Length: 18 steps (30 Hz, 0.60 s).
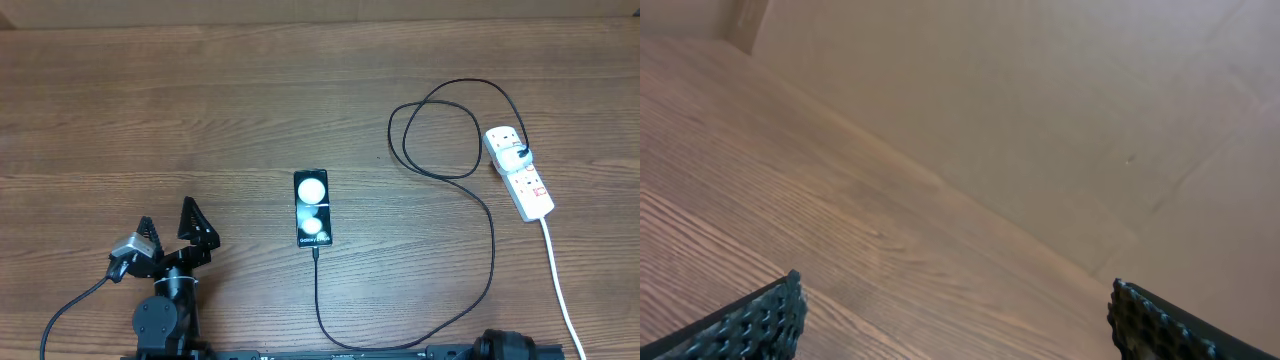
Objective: Plug charger to phone and switch on socket
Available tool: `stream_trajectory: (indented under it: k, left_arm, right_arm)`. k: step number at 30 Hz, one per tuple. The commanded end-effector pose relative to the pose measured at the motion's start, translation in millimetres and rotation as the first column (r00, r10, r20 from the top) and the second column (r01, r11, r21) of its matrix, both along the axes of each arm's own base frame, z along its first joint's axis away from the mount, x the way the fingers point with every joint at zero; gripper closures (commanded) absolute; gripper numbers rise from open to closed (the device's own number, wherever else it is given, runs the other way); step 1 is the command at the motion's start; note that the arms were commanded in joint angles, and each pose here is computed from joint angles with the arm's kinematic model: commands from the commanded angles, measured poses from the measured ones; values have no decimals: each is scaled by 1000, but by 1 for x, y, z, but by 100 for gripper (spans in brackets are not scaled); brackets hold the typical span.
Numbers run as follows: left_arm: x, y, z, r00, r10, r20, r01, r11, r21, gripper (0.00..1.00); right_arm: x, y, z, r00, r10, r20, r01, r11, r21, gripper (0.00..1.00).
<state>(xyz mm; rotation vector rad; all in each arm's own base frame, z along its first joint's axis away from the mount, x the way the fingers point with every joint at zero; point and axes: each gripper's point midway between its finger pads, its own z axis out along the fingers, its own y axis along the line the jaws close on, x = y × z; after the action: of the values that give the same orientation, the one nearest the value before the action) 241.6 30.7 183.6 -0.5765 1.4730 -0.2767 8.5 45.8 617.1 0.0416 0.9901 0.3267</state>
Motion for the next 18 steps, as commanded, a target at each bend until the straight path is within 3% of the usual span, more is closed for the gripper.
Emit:
stream_trajectory:
  k: [1,5,18]
  left_arm:
    - [0,1,-10,999,7,-45,-3,996,84,1]
    - [-1,1,-24,994,9,-109,3,994,106,0]
    - [-1,0,-24,994,5,-106,6,994,107,0]
  right_arm:
    - [-5,-1,0,1000,-8,13,8,1000,-1,87]
    - [-7,0,0,1000,-8,16,8,1000,-2,87]
    - [-5,0,-3,1000,9,0,-9,1000,18,79]
